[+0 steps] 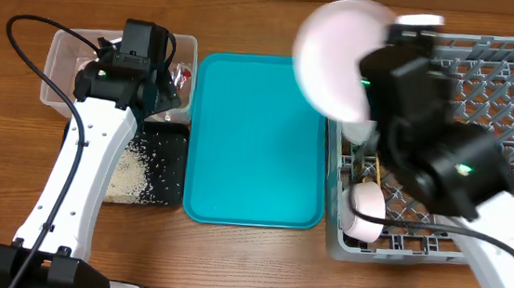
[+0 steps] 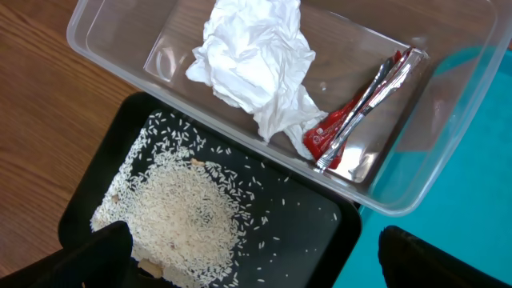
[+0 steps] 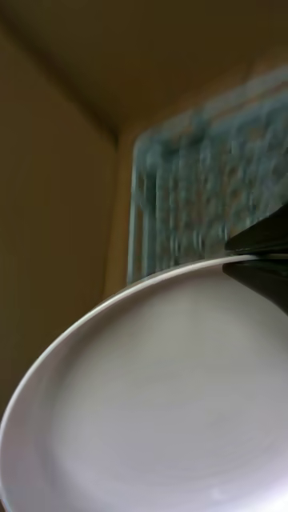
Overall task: Sort waste into correct bins and load items into the dishwasher
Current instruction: 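Lift the white plate and carry it right over the rack, then lower the white plate upright into the rack slots and release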
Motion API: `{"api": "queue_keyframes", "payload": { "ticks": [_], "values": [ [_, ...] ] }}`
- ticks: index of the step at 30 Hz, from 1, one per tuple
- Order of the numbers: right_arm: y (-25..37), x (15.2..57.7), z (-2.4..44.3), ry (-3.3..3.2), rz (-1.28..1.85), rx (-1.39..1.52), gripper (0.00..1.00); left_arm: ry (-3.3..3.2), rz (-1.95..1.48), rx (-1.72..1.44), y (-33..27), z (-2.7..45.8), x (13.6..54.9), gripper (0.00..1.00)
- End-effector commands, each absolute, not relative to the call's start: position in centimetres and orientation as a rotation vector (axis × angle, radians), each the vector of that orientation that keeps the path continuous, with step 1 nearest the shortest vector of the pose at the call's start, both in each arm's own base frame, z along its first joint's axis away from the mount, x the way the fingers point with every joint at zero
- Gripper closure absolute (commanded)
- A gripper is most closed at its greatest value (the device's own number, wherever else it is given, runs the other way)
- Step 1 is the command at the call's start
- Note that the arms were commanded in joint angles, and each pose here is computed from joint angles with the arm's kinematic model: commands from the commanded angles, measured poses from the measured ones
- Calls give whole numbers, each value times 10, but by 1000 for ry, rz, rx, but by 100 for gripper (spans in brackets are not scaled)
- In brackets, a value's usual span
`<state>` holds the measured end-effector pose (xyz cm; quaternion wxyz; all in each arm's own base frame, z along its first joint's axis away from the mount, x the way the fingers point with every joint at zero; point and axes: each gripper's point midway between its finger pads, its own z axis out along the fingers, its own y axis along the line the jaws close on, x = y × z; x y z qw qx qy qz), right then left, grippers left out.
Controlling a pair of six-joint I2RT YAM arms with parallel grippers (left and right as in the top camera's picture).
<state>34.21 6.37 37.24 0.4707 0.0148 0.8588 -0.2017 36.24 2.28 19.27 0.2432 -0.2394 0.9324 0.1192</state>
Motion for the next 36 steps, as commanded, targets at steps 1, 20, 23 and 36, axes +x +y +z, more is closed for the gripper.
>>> {"api": "queue_keyframes", "payload": {
  "ticks": [1, 20, 23, 36],
  "values": [
    [-12, 327, 397, 1957, -987, 242, 96, 2536, 325, -634, 22, 199, 364, 0],
    [-59, 293, 270, 2264, -1157, 335, 96, 2536, 325, -634, 22, 199, 364, 0],
    [-60, 293, 257, 2273, -1170, 326, 96, 2536, 325, -634, 22, 199, 364, 0],
    [-52, 299, 243, 2299, -1088, 345, 96, 2536, 325, -634, 22, 199, 364, 0]
  ]
}}
